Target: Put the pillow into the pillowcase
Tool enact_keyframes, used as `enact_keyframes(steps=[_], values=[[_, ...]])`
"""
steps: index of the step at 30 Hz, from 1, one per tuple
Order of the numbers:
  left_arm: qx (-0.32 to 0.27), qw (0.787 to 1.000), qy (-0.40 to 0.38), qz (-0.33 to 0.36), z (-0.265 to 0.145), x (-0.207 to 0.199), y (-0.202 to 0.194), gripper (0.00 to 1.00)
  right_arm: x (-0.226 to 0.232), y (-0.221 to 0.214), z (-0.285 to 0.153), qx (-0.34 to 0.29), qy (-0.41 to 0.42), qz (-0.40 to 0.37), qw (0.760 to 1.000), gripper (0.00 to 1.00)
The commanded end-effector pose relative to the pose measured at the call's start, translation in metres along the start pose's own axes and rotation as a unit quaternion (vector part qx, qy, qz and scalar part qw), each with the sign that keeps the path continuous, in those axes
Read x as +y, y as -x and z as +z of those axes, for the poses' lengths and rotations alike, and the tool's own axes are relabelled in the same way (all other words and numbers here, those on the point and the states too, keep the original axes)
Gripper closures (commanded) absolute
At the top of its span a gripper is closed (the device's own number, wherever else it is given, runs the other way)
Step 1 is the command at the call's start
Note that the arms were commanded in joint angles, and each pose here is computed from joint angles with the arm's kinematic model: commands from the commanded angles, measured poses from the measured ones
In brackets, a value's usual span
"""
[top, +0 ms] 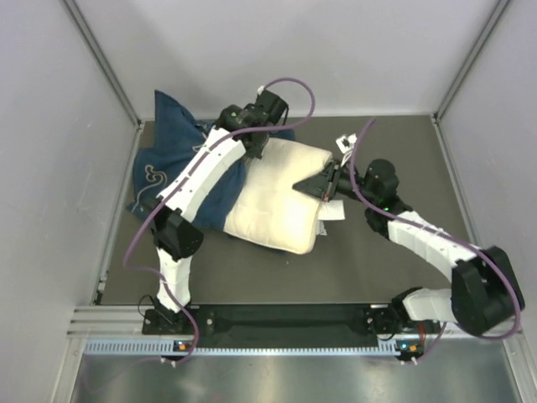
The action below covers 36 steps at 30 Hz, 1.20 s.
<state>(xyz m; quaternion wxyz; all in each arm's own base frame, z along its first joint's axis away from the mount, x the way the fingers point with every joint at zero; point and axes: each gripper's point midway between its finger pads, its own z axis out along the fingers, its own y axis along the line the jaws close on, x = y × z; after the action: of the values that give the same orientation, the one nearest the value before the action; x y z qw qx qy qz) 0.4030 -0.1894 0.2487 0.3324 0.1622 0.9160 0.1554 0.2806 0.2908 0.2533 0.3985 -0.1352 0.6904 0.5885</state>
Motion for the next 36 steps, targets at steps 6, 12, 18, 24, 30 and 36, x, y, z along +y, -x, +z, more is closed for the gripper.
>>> enact_keyframes(steps=[6,12,18,24,30,36], values=[[-0.023,0.951,-0.307,-0.009,-0.064,-0.099,0.003,1.00,-0.018,-0.018,-0.018,0.042,-0.024,-0.037,0.998,1.00],[0.083,0.989,-0.120,0.038,0.022,-0.076,-0.041,1.00,-0.098,-0.073,-0.045,0.104,-0.228,0.015,0.968,1.00],[0.066,0.991,0.093,0.071,0.042,-0.008,-0.031,1.00,-0.145,-0.082,-0.034,0.119,-0.273,0.054,0.953,1.00],[0.073,0.994,0.077,0.002,0.054,0.006,-0.036,1.00,-0.070,-0.062,0.025,0.055,-0.124,-0.009,0.991,1.00],[0.056,0.990,-0.111,-0.068,0.040,-0.043,-0.026,1.00,-0.041,-0.053,0.072,-0.001,-0.048,-0.017,0.999,1.00],[0.045,0.972,-0.212,-0.086,0.011,-0.068,-0.019,1.00,-0.043,-0.058,0.086,-0.023,-0.020,0.036,0.999,1.00]])
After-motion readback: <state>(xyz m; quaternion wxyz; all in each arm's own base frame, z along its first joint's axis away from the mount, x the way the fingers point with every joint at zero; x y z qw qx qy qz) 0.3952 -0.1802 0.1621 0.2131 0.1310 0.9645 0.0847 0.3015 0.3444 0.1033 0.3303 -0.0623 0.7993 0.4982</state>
